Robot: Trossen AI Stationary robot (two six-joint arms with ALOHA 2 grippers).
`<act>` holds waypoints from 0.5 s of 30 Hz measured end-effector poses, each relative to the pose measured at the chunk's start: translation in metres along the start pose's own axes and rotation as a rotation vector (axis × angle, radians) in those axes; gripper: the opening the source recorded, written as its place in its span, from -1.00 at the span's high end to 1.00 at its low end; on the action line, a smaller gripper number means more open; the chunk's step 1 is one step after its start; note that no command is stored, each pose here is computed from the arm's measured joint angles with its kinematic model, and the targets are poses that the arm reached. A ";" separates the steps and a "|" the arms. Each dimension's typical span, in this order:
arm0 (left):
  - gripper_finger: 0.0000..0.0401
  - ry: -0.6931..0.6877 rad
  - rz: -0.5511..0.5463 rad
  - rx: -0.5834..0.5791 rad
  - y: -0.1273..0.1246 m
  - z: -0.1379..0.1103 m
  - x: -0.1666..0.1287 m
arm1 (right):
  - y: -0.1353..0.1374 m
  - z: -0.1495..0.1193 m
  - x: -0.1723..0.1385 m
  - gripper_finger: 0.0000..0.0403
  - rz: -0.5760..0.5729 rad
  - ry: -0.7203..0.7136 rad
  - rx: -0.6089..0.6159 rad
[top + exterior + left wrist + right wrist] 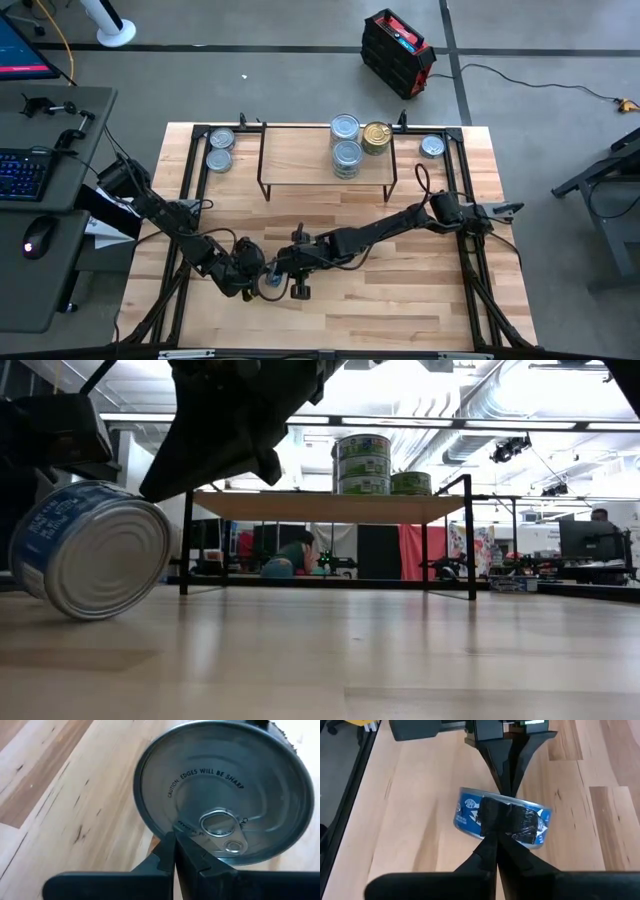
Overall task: Stack canned seafood by type on shelf
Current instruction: Put the blue tuna can on the shelf
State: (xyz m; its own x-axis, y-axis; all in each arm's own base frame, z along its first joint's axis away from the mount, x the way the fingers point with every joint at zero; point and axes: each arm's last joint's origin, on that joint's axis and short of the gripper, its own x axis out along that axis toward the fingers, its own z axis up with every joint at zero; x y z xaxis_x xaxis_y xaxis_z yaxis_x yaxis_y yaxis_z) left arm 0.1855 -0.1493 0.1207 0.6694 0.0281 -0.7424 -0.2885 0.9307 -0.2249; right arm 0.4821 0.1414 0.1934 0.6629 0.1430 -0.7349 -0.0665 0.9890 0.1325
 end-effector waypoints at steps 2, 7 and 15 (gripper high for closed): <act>1.00 -0.007 0.005 -0.003 0.000 0.001 0.000 | 0.000 0.001 0.000 1.00 0.005 -0.016 -0.011; 1.00 -0.019 0.012 -0.003 0.002 0.003 0.001 | 0.002 0.008 0.000 1.00 0.019 -0.082 -0.067; 1.00 -0.023 0.024 0.014 0.003 0.006 0.002 | 0.001 0.010 -0.002 1.00 0.014 -0.092 -0.136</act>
State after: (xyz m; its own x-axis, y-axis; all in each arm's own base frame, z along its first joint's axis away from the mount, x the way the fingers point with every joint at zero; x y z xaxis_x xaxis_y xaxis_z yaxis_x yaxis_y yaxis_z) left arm 0.1904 -0.1438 0.1220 0.6779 0.0592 -0.7327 -0.2953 0.9347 -0.1977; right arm 0.4879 0.1417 0.2015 0.7264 0.1591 -0.6686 -0.1723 0.9839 0.0469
